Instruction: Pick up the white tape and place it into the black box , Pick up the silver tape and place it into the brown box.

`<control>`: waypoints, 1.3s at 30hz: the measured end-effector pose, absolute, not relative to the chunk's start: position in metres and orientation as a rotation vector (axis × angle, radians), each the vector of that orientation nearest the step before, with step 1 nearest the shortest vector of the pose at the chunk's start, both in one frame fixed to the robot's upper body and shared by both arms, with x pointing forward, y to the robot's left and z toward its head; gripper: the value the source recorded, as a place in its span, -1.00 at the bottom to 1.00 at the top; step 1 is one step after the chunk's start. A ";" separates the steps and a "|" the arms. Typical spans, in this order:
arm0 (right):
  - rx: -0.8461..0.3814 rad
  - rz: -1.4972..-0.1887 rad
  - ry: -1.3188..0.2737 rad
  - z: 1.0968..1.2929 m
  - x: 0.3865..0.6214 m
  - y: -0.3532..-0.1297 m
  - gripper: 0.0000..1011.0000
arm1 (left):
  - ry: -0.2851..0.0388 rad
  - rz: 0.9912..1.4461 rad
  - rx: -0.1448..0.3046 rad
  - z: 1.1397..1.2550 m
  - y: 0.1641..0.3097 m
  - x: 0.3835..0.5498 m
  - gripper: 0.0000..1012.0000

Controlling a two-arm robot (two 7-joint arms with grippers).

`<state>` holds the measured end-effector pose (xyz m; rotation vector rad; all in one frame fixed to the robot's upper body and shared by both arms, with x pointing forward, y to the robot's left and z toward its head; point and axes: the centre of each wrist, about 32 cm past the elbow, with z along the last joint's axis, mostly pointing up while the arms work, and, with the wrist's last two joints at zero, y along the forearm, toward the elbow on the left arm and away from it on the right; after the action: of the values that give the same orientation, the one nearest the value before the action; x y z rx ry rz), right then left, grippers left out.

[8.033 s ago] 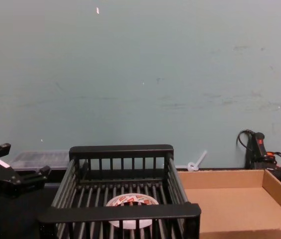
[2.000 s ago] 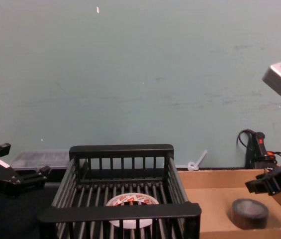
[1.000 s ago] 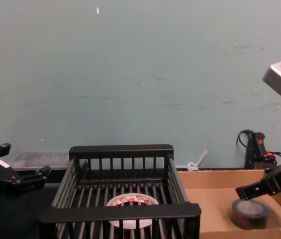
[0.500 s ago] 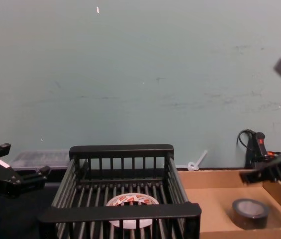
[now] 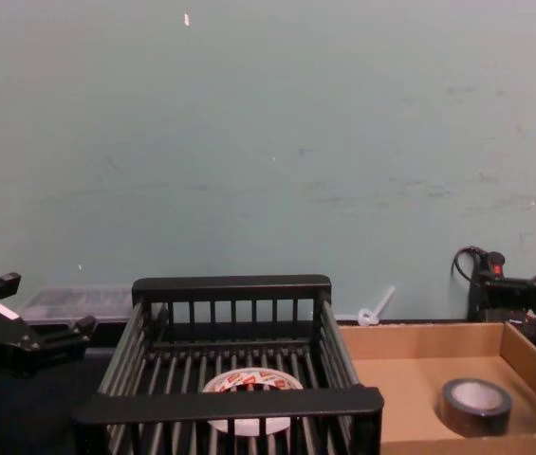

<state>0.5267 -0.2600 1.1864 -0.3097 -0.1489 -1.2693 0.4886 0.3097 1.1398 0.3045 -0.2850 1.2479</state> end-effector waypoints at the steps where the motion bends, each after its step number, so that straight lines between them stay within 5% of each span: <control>1: -0.305 -1.270 -0.157 1.184 0.525 -0.261 0.98 | -0.285 1.248 0.304 1.140 0.310 0.489 0.98; 14: -0.320 -1.257 -0.192 1.150 0.498 -0.271 0.98 | -0.285 1.248 0.305 1.140 0.310 0.489 0.98; 39: -0.317 -1.271 -0.180 1.148 0.494 -0.273 0.98 | -0.285 1.248 0.304 1.140 0.310 0.489 0.98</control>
<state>0.4942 -0.2729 1.1477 -0.3165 -0.1797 -1.2712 0.4886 0.3097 1.1398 0.3045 -0.2850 1.2480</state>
